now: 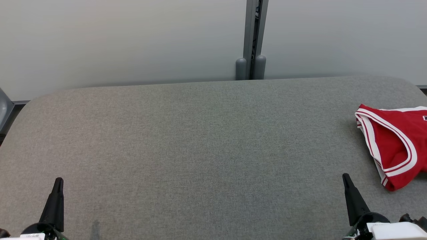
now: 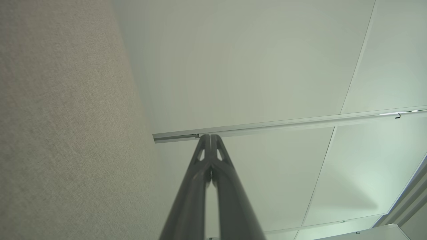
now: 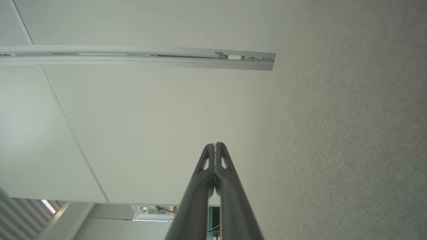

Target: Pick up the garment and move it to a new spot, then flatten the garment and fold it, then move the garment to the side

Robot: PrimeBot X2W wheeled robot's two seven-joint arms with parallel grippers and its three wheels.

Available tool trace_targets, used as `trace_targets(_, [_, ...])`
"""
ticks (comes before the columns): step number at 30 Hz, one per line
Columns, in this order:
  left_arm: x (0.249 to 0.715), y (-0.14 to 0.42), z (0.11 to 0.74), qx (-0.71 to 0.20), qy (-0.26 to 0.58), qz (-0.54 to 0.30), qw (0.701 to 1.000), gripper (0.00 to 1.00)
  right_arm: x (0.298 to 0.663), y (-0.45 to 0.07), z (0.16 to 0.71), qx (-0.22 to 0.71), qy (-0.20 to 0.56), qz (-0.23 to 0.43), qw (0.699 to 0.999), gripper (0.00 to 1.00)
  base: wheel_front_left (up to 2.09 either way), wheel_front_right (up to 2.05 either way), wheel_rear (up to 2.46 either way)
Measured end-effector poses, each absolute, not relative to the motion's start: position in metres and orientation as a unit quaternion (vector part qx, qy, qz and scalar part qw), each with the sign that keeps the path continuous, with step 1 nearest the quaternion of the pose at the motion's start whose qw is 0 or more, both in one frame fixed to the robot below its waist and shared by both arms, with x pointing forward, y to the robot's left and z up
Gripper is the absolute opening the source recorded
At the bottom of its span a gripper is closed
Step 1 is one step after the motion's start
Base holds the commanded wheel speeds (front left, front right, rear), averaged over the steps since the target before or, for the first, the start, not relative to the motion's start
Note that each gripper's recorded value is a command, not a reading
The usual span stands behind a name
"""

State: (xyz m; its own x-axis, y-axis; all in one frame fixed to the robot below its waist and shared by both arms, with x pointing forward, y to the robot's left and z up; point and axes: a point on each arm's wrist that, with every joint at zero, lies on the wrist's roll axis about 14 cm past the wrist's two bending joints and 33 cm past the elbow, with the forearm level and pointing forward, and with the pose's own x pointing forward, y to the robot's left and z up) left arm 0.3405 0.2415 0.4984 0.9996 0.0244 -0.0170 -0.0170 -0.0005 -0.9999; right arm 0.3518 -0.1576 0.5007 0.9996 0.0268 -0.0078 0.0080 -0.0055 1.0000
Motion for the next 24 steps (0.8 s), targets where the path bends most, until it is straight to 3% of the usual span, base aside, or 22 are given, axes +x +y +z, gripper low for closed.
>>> trace_targets(24, [0.3405, 0.2415, 0.4985, -0.707, -0.003, 0.014, 0.707, 0.0, 0.3518, -0.1577, 0.5007, 0.709, 0.012, 0.006, 0.705, 0.0, 0.0, 0.0, 0.0])
